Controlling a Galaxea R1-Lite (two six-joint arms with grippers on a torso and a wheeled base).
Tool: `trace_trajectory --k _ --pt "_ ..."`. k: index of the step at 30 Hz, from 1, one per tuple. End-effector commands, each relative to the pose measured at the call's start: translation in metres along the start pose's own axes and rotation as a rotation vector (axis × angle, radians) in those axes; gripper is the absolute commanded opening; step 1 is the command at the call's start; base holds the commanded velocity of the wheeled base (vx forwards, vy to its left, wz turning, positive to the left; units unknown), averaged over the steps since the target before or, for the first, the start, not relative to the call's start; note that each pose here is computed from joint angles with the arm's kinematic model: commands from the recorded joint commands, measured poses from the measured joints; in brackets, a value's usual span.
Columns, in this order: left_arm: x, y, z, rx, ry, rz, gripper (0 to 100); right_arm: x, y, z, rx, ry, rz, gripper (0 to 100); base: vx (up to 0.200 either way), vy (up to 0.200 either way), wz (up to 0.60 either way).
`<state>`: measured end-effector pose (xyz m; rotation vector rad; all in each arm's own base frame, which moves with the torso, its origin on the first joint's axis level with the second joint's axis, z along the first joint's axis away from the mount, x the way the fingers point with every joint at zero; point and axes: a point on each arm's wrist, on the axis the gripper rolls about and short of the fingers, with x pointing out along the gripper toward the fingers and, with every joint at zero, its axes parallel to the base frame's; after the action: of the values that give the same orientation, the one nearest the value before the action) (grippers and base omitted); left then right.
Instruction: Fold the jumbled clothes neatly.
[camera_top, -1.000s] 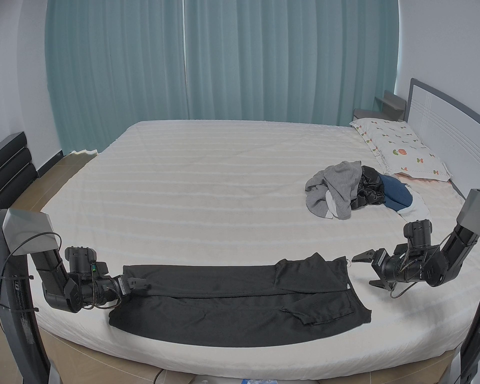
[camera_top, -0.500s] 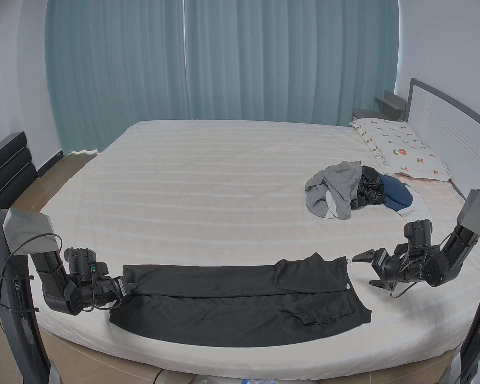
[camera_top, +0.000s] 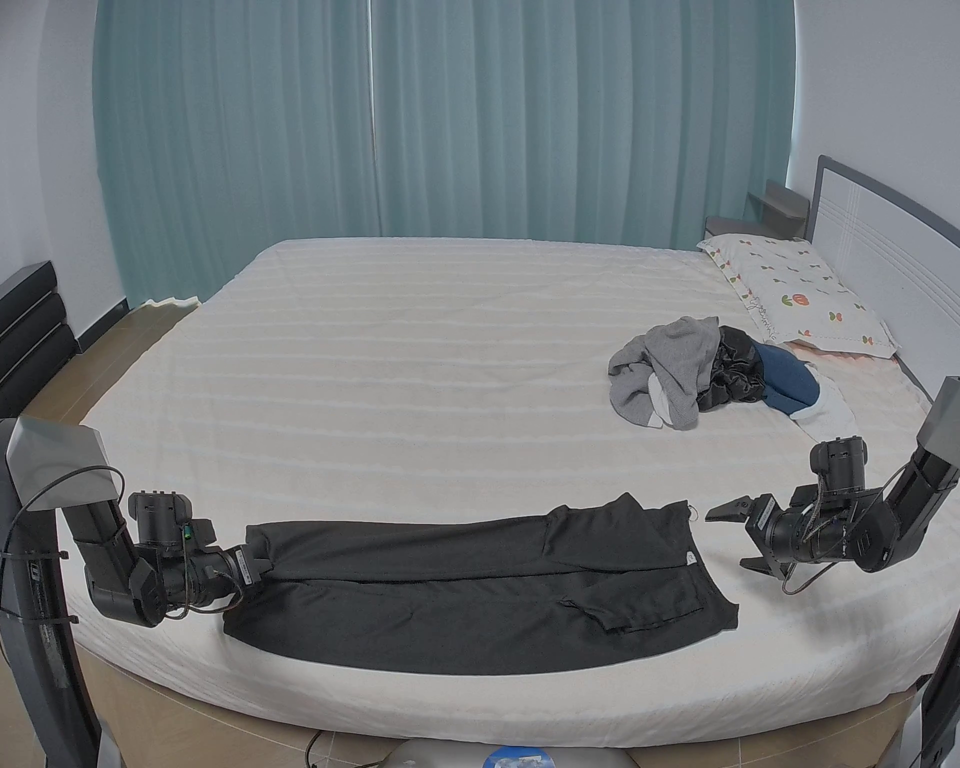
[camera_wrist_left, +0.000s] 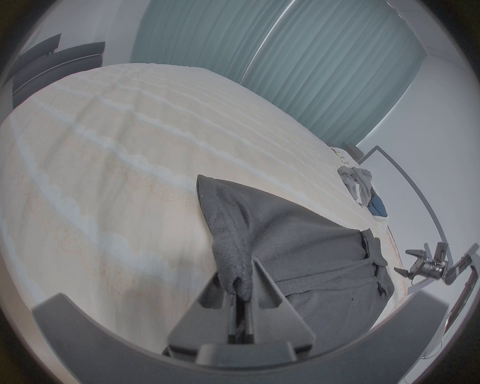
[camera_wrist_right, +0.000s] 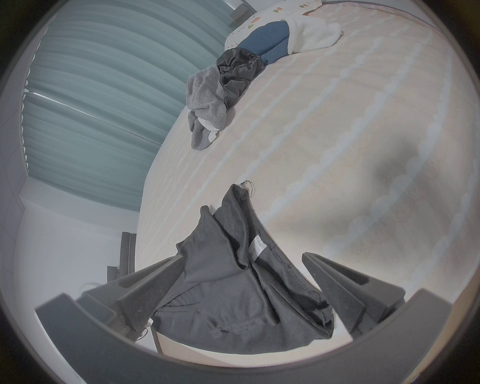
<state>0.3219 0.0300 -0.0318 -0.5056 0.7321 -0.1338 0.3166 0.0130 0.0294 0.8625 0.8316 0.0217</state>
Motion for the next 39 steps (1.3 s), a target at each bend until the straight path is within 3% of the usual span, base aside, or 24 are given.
trace_trajectory --k 1,6,15,24,33,39 --pt "0.006 -0.007 0.008 -0.037 -0.029 -0.018 0 -0.001 0.001 0.000 -0.002 -0.002 0.004 100 0.000 0.000 0.00" --pt "0.006 -0.015 0.011 -0.083 -0.034 -0.037 0 -0.001 0.001 0.001 0.000 -0.004 0.005 100 0.000 0.000 0.00" --pt "-0.008 -0.032 0.014 -0.092 -0.048 -0.067 0 -0.003 0.002 0.001 0.016 -0.008 0.009 100 0.000 -0.200 0.00" --pt "-0.022 -0.068 0.024 -0.102 -0.068 -0.081 0 -0.006 0.004 0.002 0.016 -0.017 0.015 100 0.000 -0.200 0.00" --pt "-0.026 -0.122 0.030 -0.050 0.018 -0.049 0 -0.010 0.006 0.003 0.015 -0.023 0.020 100 0.000 -0.200 0.00" --pt "-0.018 -0.161 0.035 -0.115 0.058 -0.069 0 -0.014 0.008 0.003 0.012 -0.029 0.026 100 0.000 -0.200 0.00"
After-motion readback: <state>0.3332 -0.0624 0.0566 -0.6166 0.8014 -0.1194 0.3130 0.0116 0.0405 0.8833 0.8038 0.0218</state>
